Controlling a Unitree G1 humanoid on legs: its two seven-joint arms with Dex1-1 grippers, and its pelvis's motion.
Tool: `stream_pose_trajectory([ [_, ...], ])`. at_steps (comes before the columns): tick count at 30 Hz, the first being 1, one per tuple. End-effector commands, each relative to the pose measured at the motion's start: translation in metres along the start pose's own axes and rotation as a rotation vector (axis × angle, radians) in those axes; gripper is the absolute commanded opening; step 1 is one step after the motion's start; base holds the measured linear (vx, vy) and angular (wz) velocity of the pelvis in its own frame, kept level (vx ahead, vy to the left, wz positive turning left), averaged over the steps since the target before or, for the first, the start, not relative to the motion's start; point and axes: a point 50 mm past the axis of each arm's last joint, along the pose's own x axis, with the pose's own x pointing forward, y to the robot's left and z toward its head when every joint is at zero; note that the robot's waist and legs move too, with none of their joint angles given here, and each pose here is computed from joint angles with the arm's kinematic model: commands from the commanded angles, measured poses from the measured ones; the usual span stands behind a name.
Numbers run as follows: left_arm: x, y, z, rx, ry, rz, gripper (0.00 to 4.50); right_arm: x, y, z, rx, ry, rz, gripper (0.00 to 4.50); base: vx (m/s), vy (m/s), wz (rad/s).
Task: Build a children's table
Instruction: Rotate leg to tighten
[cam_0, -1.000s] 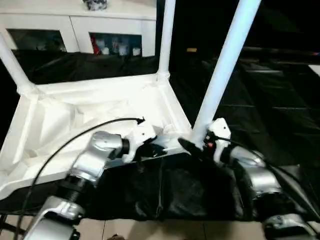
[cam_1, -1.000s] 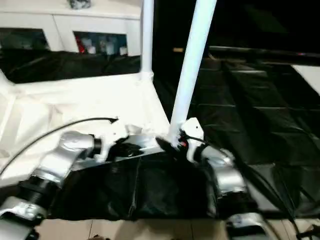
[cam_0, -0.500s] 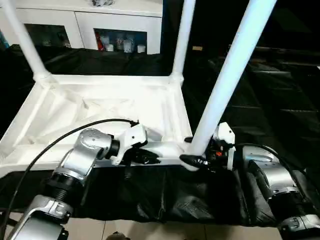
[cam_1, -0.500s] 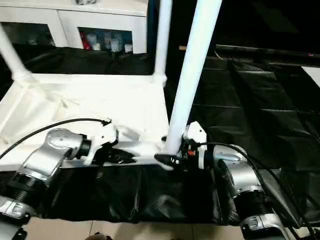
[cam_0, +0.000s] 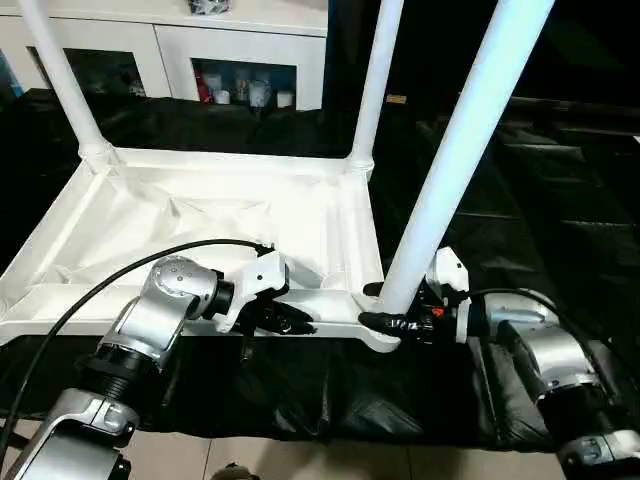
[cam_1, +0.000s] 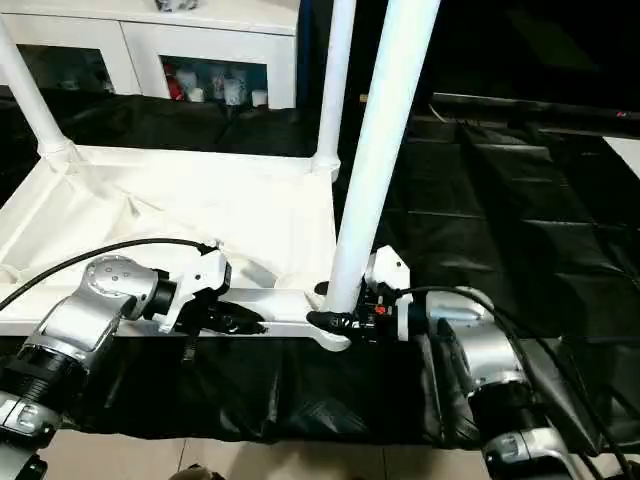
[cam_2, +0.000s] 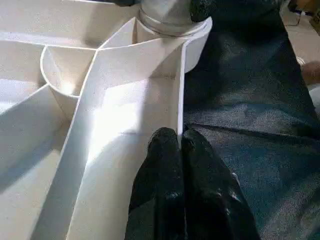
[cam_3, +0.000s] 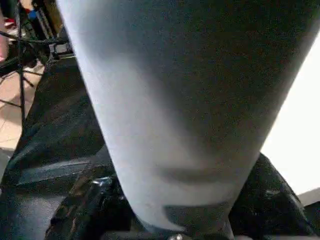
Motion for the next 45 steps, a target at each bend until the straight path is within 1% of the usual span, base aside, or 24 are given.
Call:
stream_pose_trajectory([
  [1, 0.022, -0.002, 0.008, -0.011, -0.047, 0.011, 0.00, 0.024, 0.011, -0.009, 0.058, -0.011, 0.030, 2.09, 0.000, 0.000, 0.00],
  [3, 0.032, 0.000, 0.010, -0.033, -0.049, 0.058, 0.00, 0.029, 0.003, -0.015, 0.107, -0.026, -0.126, 2.04, 0.000, 0.000, 0.00],
  [5, 0.044, -0.001, 0.013, -0.050, -0.054, 0.087, 0.00, 0.036, 0.000, -0.021, 0.152, -0.024, -0.233, 2.03, 0.000, 0.000, 0.00],
  [7, 0.053, -0.001, 0.016, -0.061, -0.059, 0.111, 0.00, 0.042, 0.000, -0.025, 0.178, -0.020, -0.290, 2.01, 0.000, 0.000, 0.00],
  [8, 0.053, -0.001, 0.016, -0.062, -0.059, 0.113, 0.00, 0.043, 0.000, -0.025, 0.178, -0.020, -0.292, 2.01, 0.000, 0.000, 0.00],
  [9, 0.067, 0.000, 0.022, -0.074, -0.065, 0.162, 0.00, 0.054, 0.000, -0.030, 0.218, -0.003, -0.382, 2.00, 0.000, 0.000, 0.00],
  [12, 0.080, 0.002, 0.029, -0.081, -0.068, 0.203, 0.00, 0.067, -0.002, -0.034, 0.270, 0.019, -0.479, 1.98, 0.000, 0.000, 0.00],
  [15, 0.090, 0.002, 0.038, -0.086, -0.080, 0.219, 0.00, 0.078, -0.007, -0.032, 0.302, 0.028, -0.572, 1.98, 0.000, 0.000, 0.00],
  [16, 0.097, 0.000, 0.042, -0.068, -0.076, 0.212, 0.00, 0.087, -0.015, -0.025, 0.310, 0.032, -0.659, 1.98, 0.000, 0.000, 0.00],
  [18, 0.098, -0.001, 0.043, -0.063, -0.074, 0.208, 0.00, 0.089, -0.016, -0.023, 0.303, 0.032, -0.667, 1.98, 0.000, 0.000, 0.00],
  [19, 0.098, -0.001, 0.043, -0.063, -0.072, 0.208, 0.00, 0.090, -0.016, -0.021, 0.284, 0.037, -0.671, 2.33, 0.000, 0.000, 0.00],
  [21, 0.095, -0.001, 0.041, -0.063, -0.066, 0.202, 0.00, 0.094, -0.016, -0.015, 0.212, 0.031, -0.646, 2.67, 0.000, 0.000, 0.00],
  [24, 0.088, 0.000, 0.037, -0.064, -0.060, 0.199, 0.00, 0.090, -0.017, -0.012, 0.212, -0.001, -0.609, 2.79, 0.000, 0.000, 0.00],
  [26, 0.081, 0.002, 0.033, -0.067, -0.062, 0.190, 0.00, 0.081, -0.018, -0.012, 0.200, -0.017, -0.575, 3.08, 0.000, 0.000, 0.00],
  [28, 0.075, 0.002, 0.030, -0.062, -0.065, 0.177, 0.00, 0.073, -0.020, -0.013, 0.182, -0.027, -0.551, 3.16, 0.000, 0.000, 0.00],
  [29, 0.072, 0.002, 0.028, -0.063, -0.069, 0.163, 0.00, 0.069, -0.020, -0.014, 0.170, -0.024, -0.532, 3.16, 0.000, 0.000, 0.00],
  [33, 0.057, 0.000, 0.023, -0.052, -0.100, 0.099, 0.00, 0.049, -0.020, -0.015, 0.081, 0.007, -0.423, 3.75, 0.016, -0.009, 0.01],
  [37, 0.045, -0.002, 0.021, -0.027, -0.108, 0.037, 0.00, 0.034, -0.014, -0.011, 0.015, 0.017, -0.267, 3.75, 0.060, -0.039, 0.06],
  [38, 0.044, -0.002, 0.021, -0.024, -0.107, 0.033, 0.00, 0.032, -0.013, -0.011, 0.011, 0.018, -0.246, 3.75, 0.055, -0.032, 0.02],
  [39, 0.039, -0.002, 0.020, -0.018, -0.100, 0.017, 0.00, 0.027, -0.010, -0.009, -0.004, 0.022, -0.174, 3.75, 0.055, -0.032, 0.02],
  [41, 0.037, -0.002, 0.019, -0.017, -0.095, 0.007, 0.00, 0.024, -0.008, -0.008, -0.006, 0.024, -0.130, 3.75, 0.000, 0.000, 0.00],
  [42, 0.033, -0.002, 0.017, -0.016, -0.088, -0.007, 0.00, 0.019, -0.005, -0.007, -0.014, 0.034, -0.058, 3.51, 0.000, 0.000, 0.00],
  [44, 0.029, -0.001, 0.016, -0.015, -0.081, -0.018, 0.00, 0.015, -0.002, -0.006, -0.023, 0.045, -0.001, 3.51, 0.000, 0.000, 0.00],
  [45, 0.027, -0.001, 0.015, -0.014, -0.077, -0.025, 0.00, 0.013, -0.002, -0.005, -0.025, 0.049, 0.016, 3.37, 0.000, 0.000, 0.00],
])
